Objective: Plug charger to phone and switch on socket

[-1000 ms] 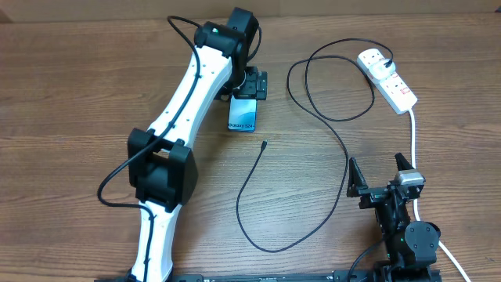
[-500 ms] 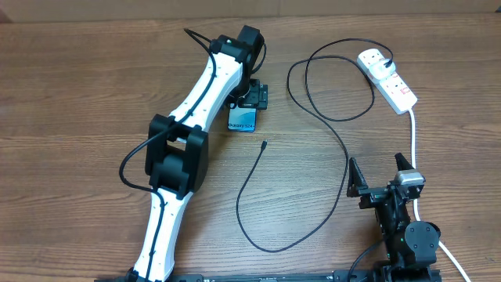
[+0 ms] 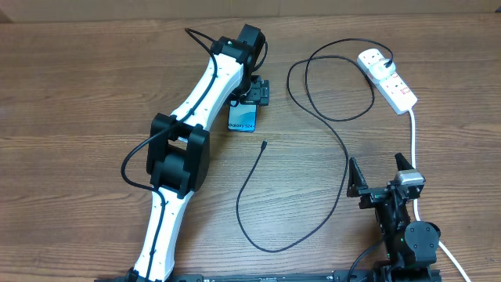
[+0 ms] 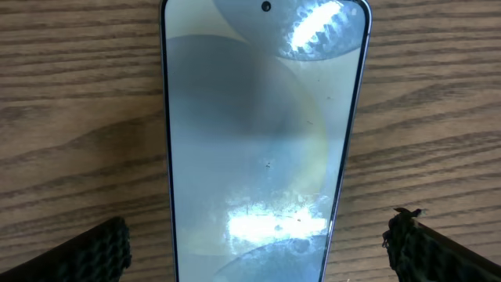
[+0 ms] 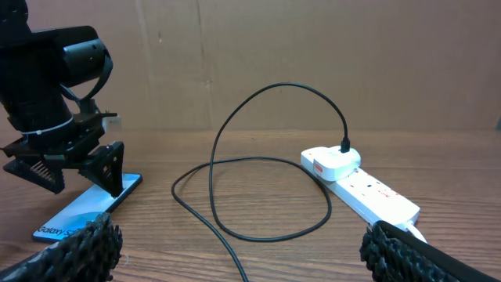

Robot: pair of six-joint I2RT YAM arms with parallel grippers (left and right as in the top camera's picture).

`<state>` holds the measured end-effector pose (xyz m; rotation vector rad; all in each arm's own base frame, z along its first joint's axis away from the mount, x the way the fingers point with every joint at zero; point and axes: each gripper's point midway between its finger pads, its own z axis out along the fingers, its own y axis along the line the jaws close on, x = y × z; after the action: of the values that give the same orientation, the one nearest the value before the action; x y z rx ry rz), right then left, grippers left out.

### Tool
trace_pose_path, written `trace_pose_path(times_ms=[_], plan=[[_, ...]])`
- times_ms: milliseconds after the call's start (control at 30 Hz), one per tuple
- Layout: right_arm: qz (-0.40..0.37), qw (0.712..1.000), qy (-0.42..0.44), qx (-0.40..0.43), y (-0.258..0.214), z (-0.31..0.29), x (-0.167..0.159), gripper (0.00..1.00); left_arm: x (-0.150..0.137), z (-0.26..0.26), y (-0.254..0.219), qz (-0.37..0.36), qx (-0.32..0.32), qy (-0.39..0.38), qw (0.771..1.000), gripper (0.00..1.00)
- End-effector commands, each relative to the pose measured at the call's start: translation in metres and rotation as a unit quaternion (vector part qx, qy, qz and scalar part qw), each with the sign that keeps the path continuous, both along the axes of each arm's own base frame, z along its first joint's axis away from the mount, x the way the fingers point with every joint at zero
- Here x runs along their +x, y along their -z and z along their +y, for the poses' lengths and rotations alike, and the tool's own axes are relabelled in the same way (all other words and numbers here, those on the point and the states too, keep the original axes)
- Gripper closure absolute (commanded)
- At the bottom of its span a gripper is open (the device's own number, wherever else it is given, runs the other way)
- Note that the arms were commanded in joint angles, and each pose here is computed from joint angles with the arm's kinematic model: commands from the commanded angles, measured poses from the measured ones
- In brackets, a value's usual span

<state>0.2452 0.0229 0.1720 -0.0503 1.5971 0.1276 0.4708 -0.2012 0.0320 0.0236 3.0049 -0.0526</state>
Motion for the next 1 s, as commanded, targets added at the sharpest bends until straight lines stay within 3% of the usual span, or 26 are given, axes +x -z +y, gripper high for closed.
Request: trace_pose_path(times_ms=[0, 967], plan=[[-0.002, 1.0, 0.001, 0.003, 0.002, 0.0, 0.0, 0.0, -0.002, 0.006, 0.013, 0.007, 0.018, -0.014, 1.0, 0.0], [-0.002, 1.0, 0.001, 0.003, 0.002, 0.0, 0.0, 0.0, -0.006, 0.004, 0.034, 0.016, 0.028, -0.009, 0.999, 0.0]])
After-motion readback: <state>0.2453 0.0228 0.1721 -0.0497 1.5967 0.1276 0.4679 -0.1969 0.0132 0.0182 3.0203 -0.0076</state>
